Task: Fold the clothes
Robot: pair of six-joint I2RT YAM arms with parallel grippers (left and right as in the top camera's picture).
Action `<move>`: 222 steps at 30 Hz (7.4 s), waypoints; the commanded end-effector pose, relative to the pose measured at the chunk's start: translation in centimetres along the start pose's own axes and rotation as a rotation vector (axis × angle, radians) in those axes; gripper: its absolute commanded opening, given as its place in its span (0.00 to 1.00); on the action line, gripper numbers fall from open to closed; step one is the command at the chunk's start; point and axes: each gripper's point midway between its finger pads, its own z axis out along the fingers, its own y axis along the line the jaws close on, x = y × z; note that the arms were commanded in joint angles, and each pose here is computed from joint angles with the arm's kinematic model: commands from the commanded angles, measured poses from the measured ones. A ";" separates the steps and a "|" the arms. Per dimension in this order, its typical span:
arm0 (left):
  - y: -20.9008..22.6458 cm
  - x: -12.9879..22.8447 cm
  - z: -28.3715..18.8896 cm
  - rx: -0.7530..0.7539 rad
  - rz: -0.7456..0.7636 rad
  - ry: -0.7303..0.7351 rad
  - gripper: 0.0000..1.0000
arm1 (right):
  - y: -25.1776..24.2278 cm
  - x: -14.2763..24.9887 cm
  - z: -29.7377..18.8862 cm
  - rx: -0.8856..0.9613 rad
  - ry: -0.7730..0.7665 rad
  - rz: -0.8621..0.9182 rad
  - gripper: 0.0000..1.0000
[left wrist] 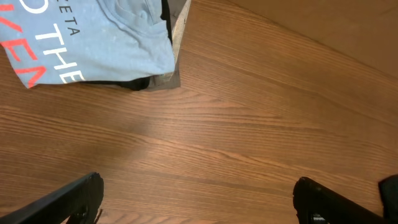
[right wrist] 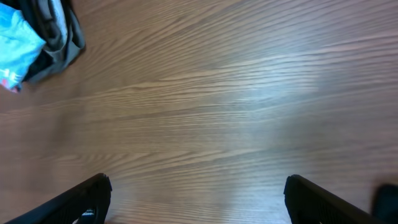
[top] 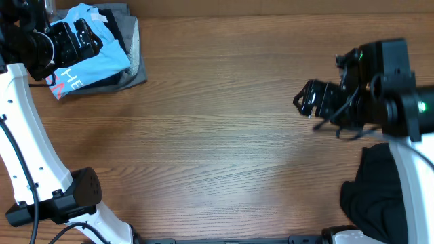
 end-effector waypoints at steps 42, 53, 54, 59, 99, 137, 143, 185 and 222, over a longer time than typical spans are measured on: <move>-0.2 0.0 -0.1 -0.004 0.011 -0.002 1.00 | 1.6 4.2 -6.6 0.120 -0.292 -0.052 1.00; -0.2 0.0 -0.1 -0.004 0.011 -0.002 1.00 | 1.6 4.2 -6.6 0.121 -0.291 -0.052 1.00; -0.2 0.0 -0.1 -0.004 0.011 -0.002 1.00 | 1.6 4.2 -6.6 0.121 -0.291 -0.052 1.00; -0.2 0.0 -0.1 -0.004 0.011 -0.002 1.00 | 1.6 4.2 -6.2 0.132 -0.279 -0.054 1.00; -0.2 0.0 -0.1 -0.004 0.011 -0.002 1.00 | -8.6 6.1 4.5 -0.113 -0.780 0.086 1.00; -0.2 0.0 -0.1 -0.004 0.011 -0.002 1.00 | -10.4 5.4 7.7 -0.167 -1.092 -0.156 1.00; -0.2 0.0 -0.1 -0.004 0.011 -0.002 1.00 | -10.5 5.3 7.7 -0.161 -1.095 -0.150 1.00; -0.2 0.1 -0.9 -0.013 0.009 -0.021 1.00 | -10.5 5.3 7.7 -0.161 -1.095 -0.150 1.00; 2.1 21.4 -4.9 -0.012 0.133 -0.538 1.00 | -10.5 5.3 7.7 -0.161 -1.095 -0.150 1.00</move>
